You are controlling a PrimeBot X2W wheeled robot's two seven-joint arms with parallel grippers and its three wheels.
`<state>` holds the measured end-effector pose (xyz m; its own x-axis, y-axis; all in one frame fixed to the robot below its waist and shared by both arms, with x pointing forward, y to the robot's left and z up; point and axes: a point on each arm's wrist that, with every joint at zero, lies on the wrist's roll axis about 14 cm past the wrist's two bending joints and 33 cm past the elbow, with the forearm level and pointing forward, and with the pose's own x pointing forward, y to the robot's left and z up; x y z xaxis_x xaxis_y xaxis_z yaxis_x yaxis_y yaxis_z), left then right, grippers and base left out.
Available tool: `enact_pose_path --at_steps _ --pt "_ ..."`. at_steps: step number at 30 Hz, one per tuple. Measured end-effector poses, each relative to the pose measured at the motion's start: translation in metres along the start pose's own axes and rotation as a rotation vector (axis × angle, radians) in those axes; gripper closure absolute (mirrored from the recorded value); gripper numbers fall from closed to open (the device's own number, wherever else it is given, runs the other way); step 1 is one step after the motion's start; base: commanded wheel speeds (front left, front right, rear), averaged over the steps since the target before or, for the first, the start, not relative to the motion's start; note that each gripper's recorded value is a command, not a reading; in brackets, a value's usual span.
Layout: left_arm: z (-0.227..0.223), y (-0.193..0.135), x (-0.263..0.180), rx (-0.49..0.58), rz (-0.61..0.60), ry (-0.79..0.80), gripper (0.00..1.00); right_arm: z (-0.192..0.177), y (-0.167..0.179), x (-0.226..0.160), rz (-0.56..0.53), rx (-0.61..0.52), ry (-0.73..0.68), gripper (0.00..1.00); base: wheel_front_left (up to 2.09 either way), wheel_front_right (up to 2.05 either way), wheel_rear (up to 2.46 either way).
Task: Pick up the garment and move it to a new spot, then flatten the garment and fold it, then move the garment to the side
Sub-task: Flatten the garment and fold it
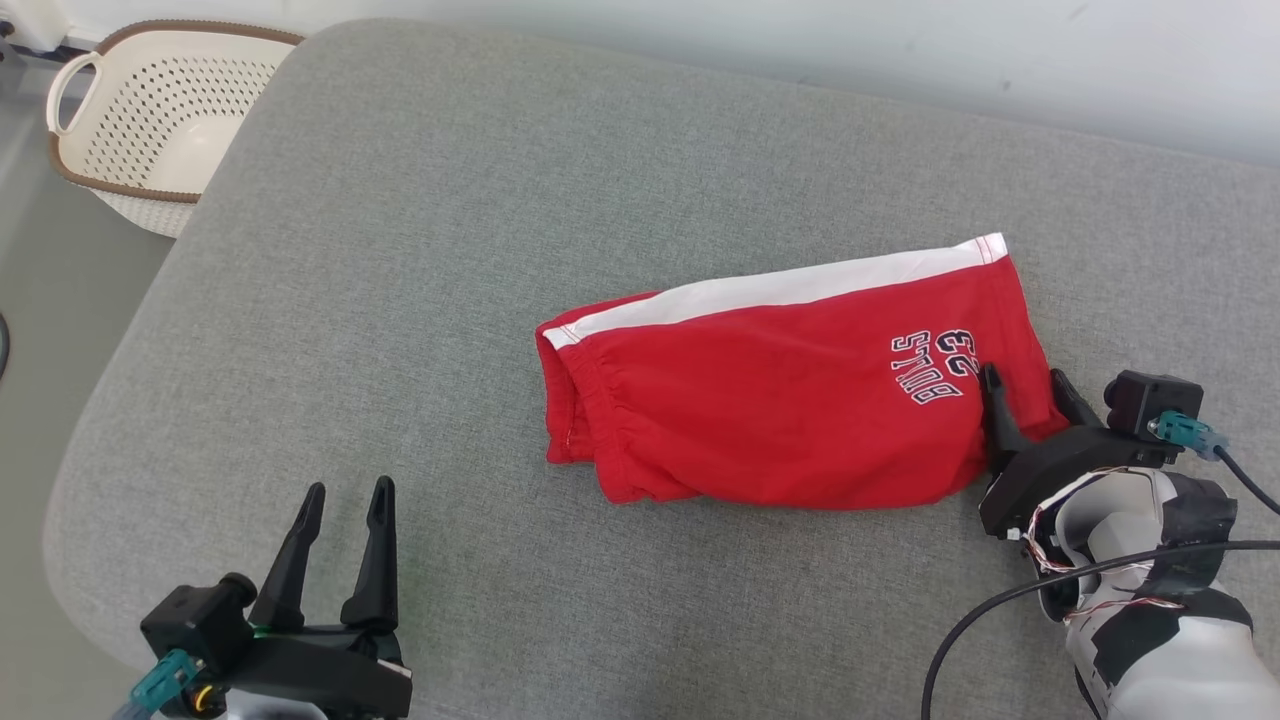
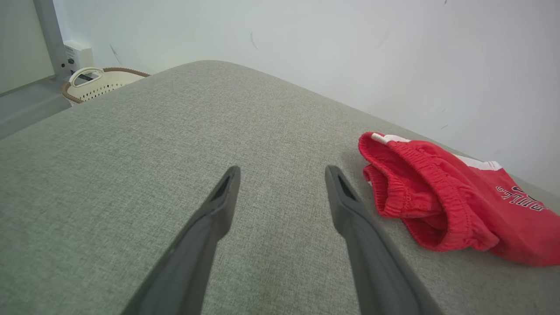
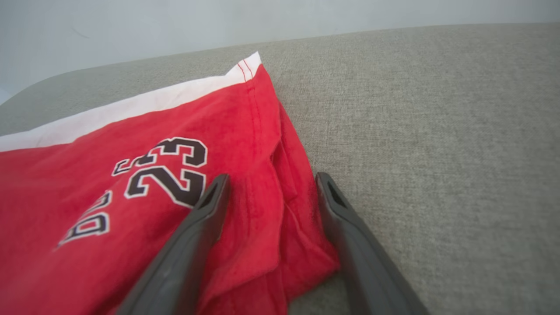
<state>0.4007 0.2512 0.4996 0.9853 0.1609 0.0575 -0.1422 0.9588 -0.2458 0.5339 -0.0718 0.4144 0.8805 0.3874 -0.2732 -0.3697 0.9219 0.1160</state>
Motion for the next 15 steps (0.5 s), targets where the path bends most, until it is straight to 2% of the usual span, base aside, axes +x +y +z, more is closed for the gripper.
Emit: enact_pose_path --at_steps 1,2,10,15 --pt "0.0 0.0 -0.001 0.003 0.0 -0.001 0.0 0.0 0.001 0.0 0.0 0.004 0.001 0.88 0.0 0.0 0.0" --pt "0.001 0.001 -0.001 0.004 0.001 -0.001 0.0 0.001 0.001 0.0 -0.001 0.007 -0.001 1.0 0.0 0.0 0.0" --pt "0.004 0.004 -0.009 0.025 0.007 -0.005 0.0 0.01 -0.005 -0.016 -0.038 0.078 -0.05 1.0 0.0 0.0 0.0" --pt "0.002 -0.005 -0.01 0.053 -0.022 -0.002 0.0 0.011 -0.012 -0.037 -0.081 0.145 -0.089 1.0 0.0 0.0 0.0"
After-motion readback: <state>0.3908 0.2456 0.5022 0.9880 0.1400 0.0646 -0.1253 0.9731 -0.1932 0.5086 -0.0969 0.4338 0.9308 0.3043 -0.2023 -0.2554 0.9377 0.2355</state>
